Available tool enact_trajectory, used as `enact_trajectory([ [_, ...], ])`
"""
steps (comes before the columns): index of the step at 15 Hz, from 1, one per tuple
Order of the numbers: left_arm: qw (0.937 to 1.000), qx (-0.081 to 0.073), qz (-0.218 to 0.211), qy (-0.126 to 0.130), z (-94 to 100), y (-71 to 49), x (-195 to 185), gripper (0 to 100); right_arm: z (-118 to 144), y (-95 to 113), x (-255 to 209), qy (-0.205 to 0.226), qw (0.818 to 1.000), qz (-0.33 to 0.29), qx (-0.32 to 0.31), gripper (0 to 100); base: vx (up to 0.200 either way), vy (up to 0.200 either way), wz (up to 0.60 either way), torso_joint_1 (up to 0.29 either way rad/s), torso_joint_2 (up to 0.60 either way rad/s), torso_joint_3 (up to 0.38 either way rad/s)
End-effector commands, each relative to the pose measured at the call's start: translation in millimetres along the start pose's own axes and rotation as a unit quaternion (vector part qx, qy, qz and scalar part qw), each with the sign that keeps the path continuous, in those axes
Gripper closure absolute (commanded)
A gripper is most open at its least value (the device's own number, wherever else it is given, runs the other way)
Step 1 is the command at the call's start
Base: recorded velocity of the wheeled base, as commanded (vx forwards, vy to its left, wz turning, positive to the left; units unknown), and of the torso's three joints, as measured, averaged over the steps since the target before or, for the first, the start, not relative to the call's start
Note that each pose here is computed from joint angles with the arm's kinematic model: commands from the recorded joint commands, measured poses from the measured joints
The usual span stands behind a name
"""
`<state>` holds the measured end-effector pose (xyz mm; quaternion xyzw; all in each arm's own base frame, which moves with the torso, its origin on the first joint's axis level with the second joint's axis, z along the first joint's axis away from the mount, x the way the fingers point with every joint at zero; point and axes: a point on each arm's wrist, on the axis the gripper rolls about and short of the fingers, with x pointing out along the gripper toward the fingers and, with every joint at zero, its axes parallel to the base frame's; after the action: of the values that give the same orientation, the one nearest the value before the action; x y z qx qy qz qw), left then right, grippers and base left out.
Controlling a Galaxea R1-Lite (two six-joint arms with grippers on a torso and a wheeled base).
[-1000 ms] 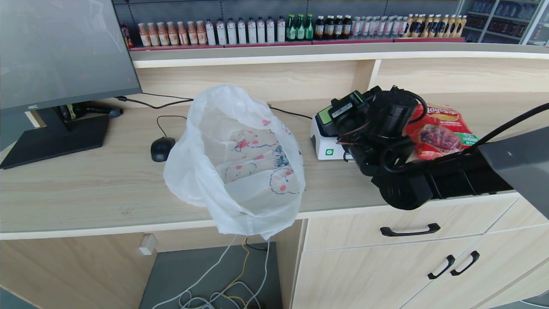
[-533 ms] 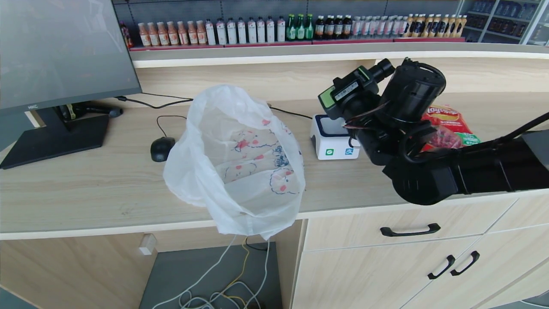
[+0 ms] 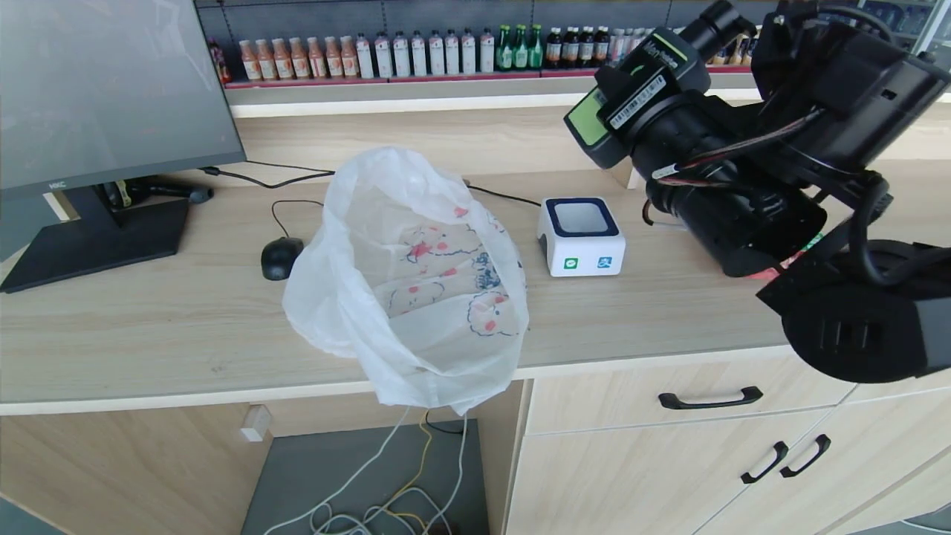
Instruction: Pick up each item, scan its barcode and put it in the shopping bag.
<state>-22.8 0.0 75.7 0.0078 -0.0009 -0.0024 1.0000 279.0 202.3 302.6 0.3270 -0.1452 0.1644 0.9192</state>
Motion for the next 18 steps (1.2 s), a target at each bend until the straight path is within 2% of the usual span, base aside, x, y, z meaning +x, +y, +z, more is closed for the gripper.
enact_trajectory([
  [1,1.0000,0.000,0.000,0.000,0.0,0.0,0.0,0,11.1,-4.2,-31.1,-0.001,0.998,0.033,-0.045,100,0.000,0.000,0.00,0.000,0.00,0.000],
  [3,1.0000,0.000,0.000,0.000,0.0,0.0,0.0,0,-3.8,-21.0,-52.9,0.002,0.987,0.094,-0.127,100,0.000,0.000,0.00,0.000,0.00,0.000],
  [5,1.0000,0.000,0.000,0.000,0.0,0.0,0.0,0,-18.6,-36.3,-72.8,0.032,0.974,0.134,-0.181,100,0.000,0.000,0.00,0.000,0.00,0.000],
  [8,1.0000,0.000,0.000,0.000,0.0,0.0,0.0,0,-19.1,-43.7,-87.7,0.047,0.970,0.134,-0.197,100,0.000,0.000,0.00,0.000,0.00,0.000],
  [10,1.0000,0.000,0.000,0.000,0.0,0.0,0.0,0,-19.5,-58.0,-97.9,0.062,0.965,0.117,-0.225,100,0.000,0.000,0.00,0.000,0.00,0.000],
  [13,1.0000,0.001,0.000,0.000,0.0,0.0,0.0,0,-9.3,-62.5,-98.5,0.046,0.966,0.107,-0.229,100,0.000,0.000,0.00,0.000,0.00,0.000],
  [15,1.0000,-0.002,0.001,0.000,0.0,0.0,0.0,0,-0.7,-73.1,-97.2,0.037,0.966,0.090,-0.238,100,0.000,0.200,0.00,0.000,0.00,0.000],
  [18,1.0000,-0.002,0.001,0.000,0.0,0.0,0.0,0,-1.8,-76.8,-95.4,0.039,0.966,0.086,-0.241,100,0.000,0.200,0.00,-0.001,0.00,0.001],
])
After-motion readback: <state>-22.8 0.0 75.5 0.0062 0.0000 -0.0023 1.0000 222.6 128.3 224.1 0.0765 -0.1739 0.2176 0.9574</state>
